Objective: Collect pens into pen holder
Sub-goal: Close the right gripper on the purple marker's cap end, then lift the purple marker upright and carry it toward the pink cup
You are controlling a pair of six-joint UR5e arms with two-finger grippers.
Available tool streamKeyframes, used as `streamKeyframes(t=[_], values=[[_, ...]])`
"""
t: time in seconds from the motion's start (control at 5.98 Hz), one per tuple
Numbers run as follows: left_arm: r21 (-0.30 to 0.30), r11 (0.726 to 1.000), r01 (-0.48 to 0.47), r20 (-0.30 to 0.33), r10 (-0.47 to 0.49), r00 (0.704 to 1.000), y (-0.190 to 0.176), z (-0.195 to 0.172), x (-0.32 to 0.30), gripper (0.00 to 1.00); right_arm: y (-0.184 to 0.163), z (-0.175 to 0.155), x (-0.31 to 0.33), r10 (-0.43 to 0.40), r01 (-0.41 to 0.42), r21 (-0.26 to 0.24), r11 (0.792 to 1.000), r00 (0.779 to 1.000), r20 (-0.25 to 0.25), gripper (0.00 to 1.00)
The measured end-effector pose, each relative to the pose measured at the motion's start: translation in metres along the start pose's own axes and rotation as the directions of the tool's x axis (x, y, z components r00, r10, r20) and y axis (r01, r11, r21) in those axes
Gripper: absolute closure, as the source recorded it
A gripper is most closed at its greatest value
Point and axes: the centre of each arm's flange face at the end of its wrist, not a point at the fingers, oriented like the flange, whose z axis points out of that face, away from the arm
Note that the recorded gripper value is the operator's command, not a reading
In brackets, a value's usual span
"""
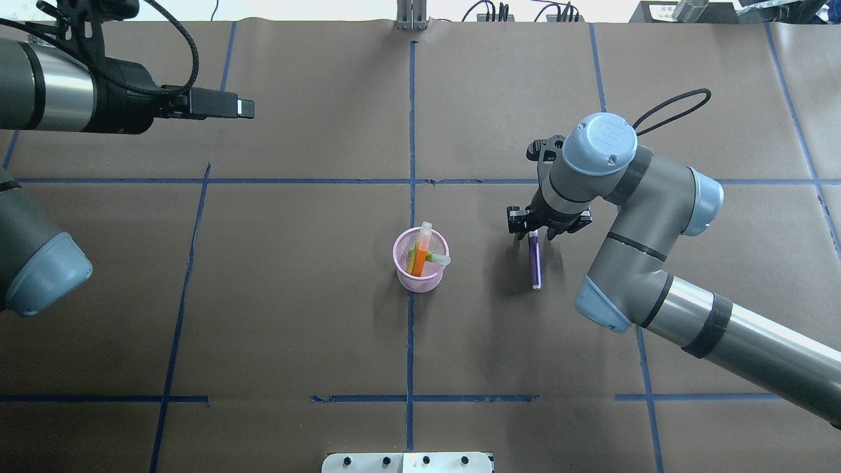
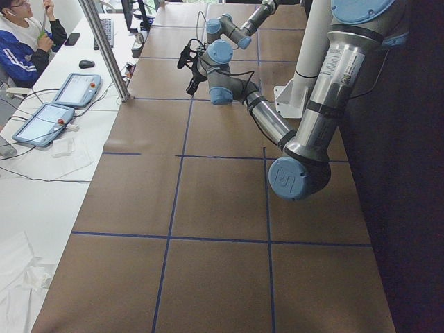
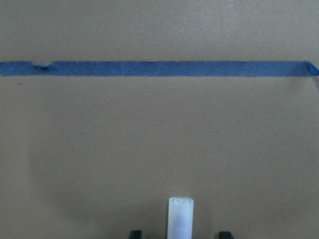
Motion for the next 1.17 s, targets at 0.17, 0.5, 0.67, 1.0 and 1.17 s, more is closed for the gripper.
streamKeyframes(t=[0.17, 0.5, 0.67, 1.0, 1.17], values=[[0.001, 1.000, 0.000, 0.000, 0.000, 1.000, 0.0000, 0.0003, -0.0002, 0.00, -0.0002, -0.0005, 0.0000, 0.000, 0.000, -0.001, 1.000, 1.000, 0.002, 0.49], [0.001, 1.000, -0.001, -0.001, 0.001, 1.000, 0.0001, 0.0006, -0.0004, 0.00, -0.0005, -0.0002, 0.0005, 0.002, -0.002, -0.002, 1.000, 1.000, 0.000, 0.73], [0.000, 1.000, 0.000, -0.001, 0.000, 1.000, 0.0001, 0.0007, -0.0006, 0.00, -0.0005, -0.0003, 0.0001, 0.002, -0.002, -0.001, 1.000, 1.000, 0.000, 0.91], [0.001, 1.000, -0.001, -0.002, 0.001, 1.000, 0.0001, 0.0007, -0.0006, 0.00, -0.0012, -0.0033, -0.0049, 0.006, -0.006, 0.005, 1.000, 1.000, 0.004, 1.00], [0.002, 1.000, -0.001, -0.002, 0.001, 1.000, -0.0001, 0.0006, -0.0007, 0.00, -0.0007, -0.0071, -0.0076, 0.000, 0.000, 0.008, 1.000, 1.000, 0.011, 1.00]])
